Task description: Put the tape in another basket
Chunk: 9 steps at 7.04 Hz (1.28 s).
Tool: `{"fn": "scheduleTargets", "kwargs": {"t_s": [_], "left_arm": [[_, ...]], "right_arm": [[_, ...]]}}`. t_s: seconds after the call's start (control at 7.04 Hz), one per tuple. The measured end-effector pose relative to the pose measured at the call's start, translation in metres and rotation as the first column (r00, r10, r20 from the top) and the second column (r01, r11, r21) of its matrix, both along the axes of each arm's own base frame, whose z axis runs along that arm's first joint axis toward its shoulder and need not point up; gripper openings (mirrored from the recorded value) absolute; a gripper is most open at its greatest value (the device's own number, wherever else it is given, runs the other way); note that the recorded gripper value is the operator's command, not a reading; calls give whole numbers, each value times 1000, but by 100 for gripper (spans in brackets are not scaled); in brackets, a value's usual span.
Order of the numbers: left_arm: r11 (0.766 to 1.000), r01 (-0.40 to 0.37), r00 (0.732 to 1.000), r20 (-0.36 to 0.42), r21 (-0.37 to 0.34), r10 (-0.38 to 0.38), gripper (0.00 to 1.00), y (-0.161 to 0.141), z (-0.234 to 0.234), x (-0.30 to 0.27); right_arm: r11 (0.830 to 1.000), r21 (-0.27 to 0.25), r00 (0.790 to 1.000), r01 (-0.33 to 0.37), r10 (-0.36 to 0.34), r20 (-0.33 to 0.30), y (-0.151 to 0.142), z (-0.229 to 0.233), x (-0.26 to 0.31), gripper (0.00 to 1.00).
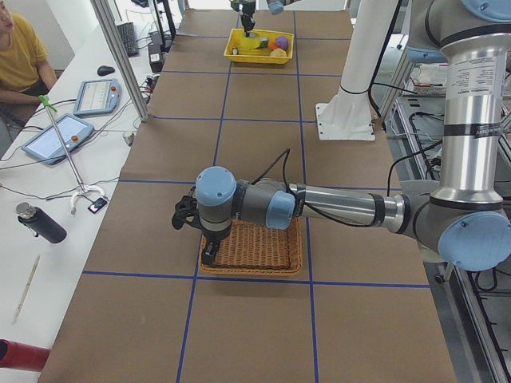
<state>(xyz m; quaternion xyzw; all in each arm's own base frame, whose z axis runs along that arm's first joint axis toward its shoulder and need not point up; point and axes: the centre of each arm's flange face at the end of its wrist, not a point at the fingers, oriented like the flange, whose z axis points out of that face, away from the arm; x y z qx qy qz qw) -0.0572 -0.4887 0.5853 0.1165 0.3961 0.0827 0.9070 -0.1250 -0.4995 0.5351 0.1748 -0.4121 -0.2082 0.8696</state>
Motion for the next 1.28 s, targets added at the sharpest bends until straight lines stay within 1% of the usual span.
{"fn": "scheduleTargets", "kwargs": {"t_s": [0.14, 0.43, 0.57, 0.85, 1.14, 1.28], "left_arm": [[999, 2, 1000, 0, 43, -2, 98, -5, -8, -1], [993, 3, 1000, -2, 115, -3, 98, -7, -19, -1], [988, 2, 1000, -9, 156, 0, 98, -8, -27, -1], [973, 7, 998, -64, 231, 8, 99, -15, -50, 4], [970, 48, 992, -122, 240, -19, 99, -24, -78, 7], [973, 74, 982, -184, 220, -34, 99, -29, -95, 12]], "right_arm": [[999, -10, 999, -37, 37, 28, -14, -22, -2, 0], [991, -64, 988, -116, 122, 97, -40, -76, -17, 0], [986, -95, 979, -136, 148, 136, -48, -107, -34, 0], [977, -144, 964, -157, 183, 194, -56, -169, -81, 0], [963, -188, 945, -193, 234, 228, -57, -218, -127, 0], [956, -205, 935, -209, 257, 245, -53, -239, -146, 0]]}}
